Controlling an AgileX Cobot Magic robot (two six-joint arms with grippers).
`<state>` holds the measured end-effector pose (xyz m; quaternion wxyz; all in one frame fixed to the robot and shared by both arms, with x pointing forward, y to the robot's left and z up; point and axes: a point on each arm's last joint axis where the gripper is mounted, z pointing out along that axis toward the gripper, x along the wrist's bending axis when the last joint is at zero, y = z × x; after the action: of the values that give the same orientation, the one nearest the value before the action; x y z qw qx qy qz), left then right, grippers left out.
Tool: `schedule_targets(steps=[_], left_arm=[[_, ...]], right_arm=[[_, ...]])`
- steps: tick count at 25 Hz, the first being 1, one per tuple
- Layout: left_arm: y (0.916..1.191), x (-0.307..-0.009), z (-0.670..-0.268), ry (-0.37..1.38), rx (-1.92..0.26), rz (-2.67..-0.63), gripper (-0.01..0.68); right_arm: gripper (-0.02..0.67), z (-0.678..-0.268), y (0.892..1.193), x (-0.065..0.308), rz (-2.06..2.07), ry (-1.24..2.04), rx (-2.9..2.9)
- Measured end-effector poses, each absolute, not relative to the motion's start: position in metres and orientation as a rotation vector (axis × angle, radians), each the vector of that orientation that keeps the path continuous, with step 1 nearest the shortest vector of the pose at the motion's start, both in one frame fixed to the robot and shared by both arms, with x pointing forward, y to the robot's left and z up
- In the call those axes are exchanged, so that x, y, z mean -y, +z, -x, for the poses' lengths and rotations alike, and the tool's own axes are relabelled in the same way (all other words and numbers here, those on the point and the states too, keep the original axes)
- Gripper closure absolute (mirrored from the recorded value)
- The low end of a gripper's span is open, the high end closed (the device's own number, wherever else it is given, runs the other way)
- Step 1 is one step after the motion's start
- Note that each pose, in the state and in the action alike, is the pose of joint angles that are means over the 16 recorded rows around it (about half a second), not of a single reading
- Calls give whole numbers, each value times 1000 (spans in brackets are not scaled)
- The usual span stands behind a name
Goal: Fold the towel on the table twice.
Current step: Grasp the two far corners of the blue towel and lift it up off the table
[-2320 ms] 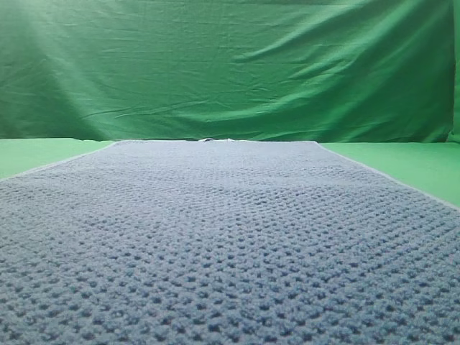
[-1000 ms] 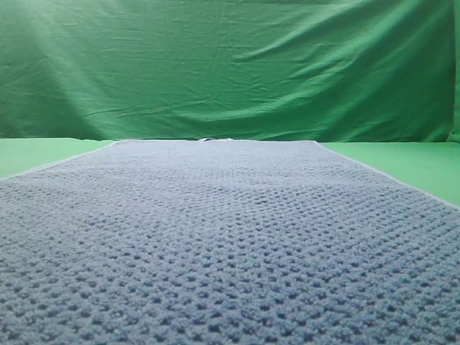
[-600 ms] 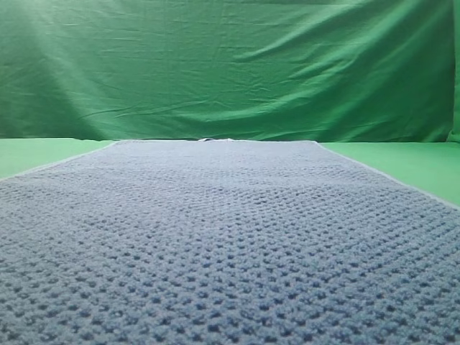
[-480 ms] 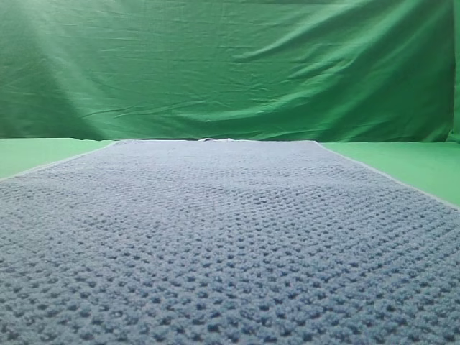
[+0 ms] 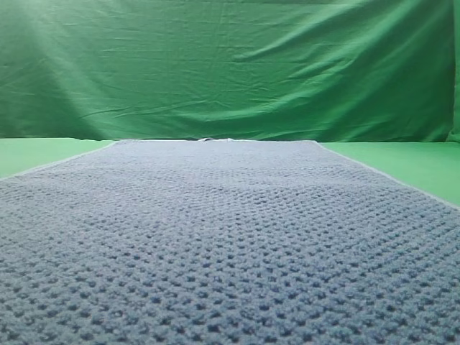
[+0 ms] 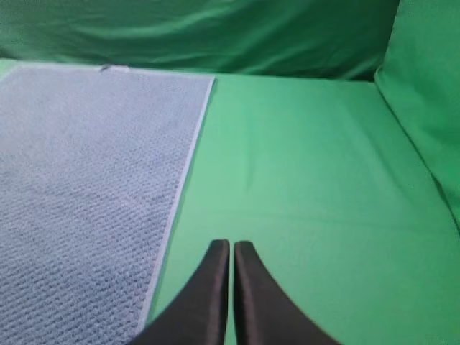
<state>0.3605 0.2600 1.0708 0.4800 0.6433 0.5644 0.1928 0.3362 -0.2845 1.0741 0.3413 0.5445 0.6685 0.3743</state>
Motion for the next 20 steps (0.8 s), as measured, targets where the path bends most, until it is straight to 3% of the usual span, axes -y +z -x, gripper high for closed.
schedule_targets(steps=[10, 20], left_arm=[[1091, -261, -424, 458, -1518, -1797, 673], [1066, -247, -507, 423, -1655, -2003, 673]], right_arm=[[649, -433, 1088, 257, -1552, 726, -2078], [649, -530, 1052, 200, -1632, 519, -2334]])
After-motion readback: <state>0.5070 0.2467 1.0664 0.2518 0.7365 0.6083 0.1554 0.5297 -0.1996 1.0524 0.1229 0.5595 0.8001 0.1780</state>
